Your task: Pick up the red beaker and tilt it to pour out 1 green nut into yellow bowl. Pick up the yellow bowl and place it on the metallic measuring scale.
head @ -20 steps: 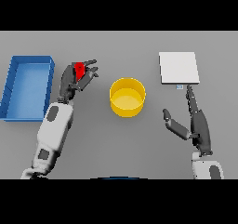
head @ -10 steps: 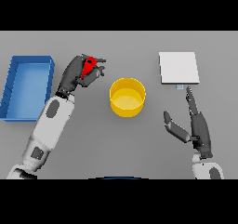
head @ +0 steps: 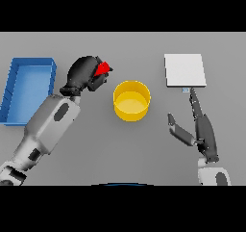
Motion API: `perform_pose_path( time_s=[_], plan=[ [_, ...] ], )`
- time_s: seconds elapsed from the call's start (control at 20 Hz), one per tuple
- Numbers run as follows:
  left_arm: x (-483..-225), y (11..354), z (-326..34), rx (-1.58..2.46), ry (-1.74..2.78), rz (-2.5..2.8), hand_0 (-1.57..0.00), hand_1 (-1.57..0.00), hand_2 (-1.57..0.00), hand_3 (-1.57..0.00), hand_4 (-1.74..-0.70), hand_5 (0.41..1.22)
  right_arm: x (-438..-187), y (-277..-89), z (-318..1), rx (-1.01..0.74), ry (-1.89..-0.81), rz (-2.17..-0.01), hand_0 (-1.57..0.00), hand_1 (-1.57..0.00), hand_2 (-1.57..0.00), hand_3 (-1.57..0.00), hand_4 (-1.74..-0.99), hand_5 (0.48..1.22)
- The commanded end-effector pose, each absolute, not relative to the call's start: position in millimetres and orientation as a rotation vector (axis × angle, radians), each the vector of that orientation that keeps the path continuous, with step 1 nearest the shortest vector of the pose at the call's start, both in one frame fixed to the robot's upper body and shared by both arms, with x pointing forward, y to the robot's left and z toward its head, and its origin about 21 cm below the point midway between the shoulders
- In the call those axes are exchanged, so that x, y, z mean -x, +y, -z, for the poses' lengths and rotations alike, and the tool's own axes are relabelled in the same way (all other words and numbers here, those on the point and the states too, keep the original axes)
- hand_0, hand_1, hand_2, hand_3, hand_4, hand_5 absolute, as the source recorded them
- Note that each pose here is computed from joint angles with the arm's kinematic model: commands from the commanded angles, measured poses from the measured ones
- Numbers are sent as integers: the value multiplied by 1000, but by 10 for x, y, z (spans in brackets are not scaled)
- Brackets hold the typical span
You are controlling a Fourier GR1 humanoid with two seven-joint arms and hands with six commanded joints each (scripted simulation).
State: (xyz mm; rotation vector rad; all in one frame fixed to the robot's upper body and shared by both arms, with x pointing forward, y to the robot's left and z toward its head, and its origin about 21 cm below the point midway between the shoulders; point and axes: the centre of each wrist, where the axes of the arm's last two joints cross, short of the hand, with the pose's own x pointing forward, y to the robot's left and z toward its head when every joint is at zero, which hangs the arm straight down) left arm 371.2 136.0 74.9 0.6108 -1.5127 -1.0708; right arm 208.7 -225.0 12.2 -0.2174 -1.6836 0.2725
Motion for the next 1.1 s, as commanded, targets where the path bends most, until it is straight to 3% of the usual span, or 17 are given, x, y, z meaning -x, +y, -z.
perform_pose_path(
  time_s=[0.0,0.25,0.35,0.4,0.6,0.8,1.05],
  plan=[
    [-3706,1304,-745,-655,-1495,1151,-1570,-1570,-1570,-1569,-1739,1127,-2099,-2240,-127,222,-1673,-270,1,1,1,1,-1256,690],
    [-3789,1156,-883,-846,-1451,1429,-1571,-1571,-1571,-1570,-1740,1190,-2065,-2199,-112,220,-1678,-270,1,1,1,1,-1274,704],
    [-3800,1128,-913,-890,-1424,1549,-1571,-1571,-1571,-1571,-1649,1201,-2094,-2245,-101,225,-1657,-260,1,1,1,1,-1284,705],
    [-3820,1111,-962,-921,-1415,1605,-1571,-1571,-1571,-1571,-1666,1205,-2087,-2245,-106,216,-1669,-254,1,1,1,1,-1283,702],
    [-3841,928,-1022,-982,-1331,1857,-1571,-1571,-1571,-1277,-1701,1215,-2084,-2261,-60,204,-1684,-222,1,1,1,1,-1292,678],
    [-3859,745,-1046,-1026,-1269,2106,-1571,-1571,-1571,-1451,-1723,1218,-2057,-2200,-45,167,-1686,-179,1,1,1,1,-1294,653],
    [-3870,610,-1019,-1159,-1112,2333,-1571,-1571,-1571,-1532,-1735,1220,-2087,-2204,-73,186,-1682,-177,1,1,1,1,-1293,631]
  ],
)
